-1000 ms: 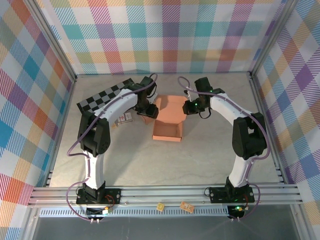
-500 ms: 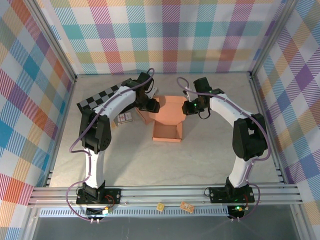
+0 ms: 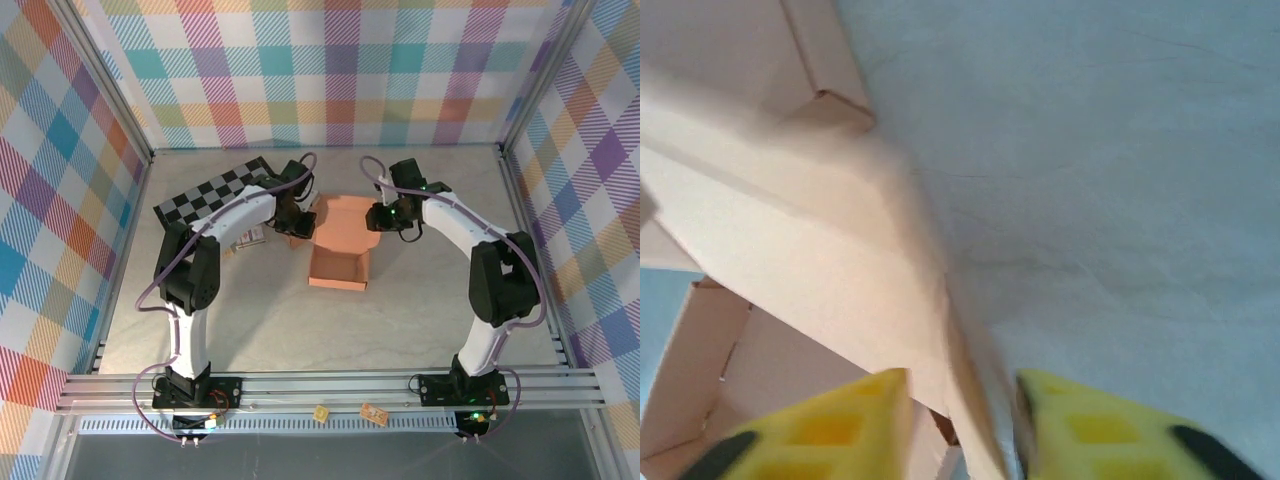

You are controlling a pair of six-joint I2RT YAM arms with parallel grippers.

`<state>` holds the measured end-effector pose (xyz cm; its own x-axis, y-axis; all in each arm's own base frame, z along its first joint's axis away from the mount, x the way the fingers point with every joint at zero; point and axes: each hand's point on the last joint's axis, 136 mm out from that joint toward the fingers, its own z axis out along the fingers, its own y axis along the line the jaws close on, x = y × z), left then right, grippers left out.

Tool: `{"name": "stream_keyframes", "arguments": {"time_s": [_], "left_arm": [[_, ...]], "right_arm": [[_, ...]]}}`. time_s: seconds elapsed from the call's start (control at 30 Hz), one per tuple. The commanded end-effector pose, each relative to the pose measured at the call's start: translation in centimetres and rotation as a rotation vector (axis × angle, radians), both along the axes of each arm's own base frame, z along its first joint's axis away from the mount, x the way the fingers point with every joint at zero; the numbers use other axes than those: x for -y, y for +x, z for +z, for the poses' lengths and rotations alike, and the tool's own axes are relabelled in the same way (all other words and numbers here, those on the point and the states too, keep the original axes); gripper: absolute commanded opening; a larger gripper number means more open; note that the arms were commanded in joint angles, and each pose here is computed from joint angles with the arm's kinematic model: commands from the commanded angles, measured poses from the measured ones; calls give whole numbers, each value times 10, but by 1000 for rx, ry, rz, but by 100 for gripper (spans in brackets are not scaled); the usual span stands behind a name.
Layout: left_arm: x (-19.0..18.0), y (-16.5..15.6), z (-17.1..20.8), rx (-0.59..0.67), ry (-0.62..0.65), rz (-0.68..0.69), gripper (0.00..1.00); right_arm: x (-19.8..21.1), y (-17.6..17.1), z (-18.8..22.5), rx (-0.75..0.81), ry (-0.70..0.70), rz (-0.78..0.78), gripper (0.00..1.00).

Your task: Fold the paper box

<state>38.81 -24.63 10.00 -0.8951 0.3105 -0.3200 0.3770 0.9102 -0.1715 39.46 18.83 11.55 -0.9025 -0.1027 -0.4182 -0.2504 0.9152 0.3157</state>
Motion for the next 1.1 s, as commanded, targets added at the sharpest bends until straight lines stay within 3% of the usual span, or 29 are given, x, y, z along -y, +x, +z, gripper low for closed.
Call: {"name": "stream_keyframes", "arguments": {"time_s": [0.0, 0.2, 0.37, 0.57, 0.7, 1.07], "left_arm": [[3, 1, 31, 116, -27, 42, 11], [11, -13, 33, 122, -61, 71, 8], [18, -26, 31, 116, -66, 77, 7], [20, -30, 26, 102, -60, 43, 8], [22, -30, 24, 95, -59, 33, 8], [22, -30, 18, 84, -52, 31, 8]], "right_arm": [[16, -8, 25, 22, 5, -150, 45], [35, -54, 16, -95, 62, -373, 50], [13, -88, 4, -95, 159, -327, 49], [5, -60, -15, -21, 70, -155, 47], [-7, -54, -36, -78, 40, -29, 34], [5, -65, -37, -112, 148, -99, 28]]}}
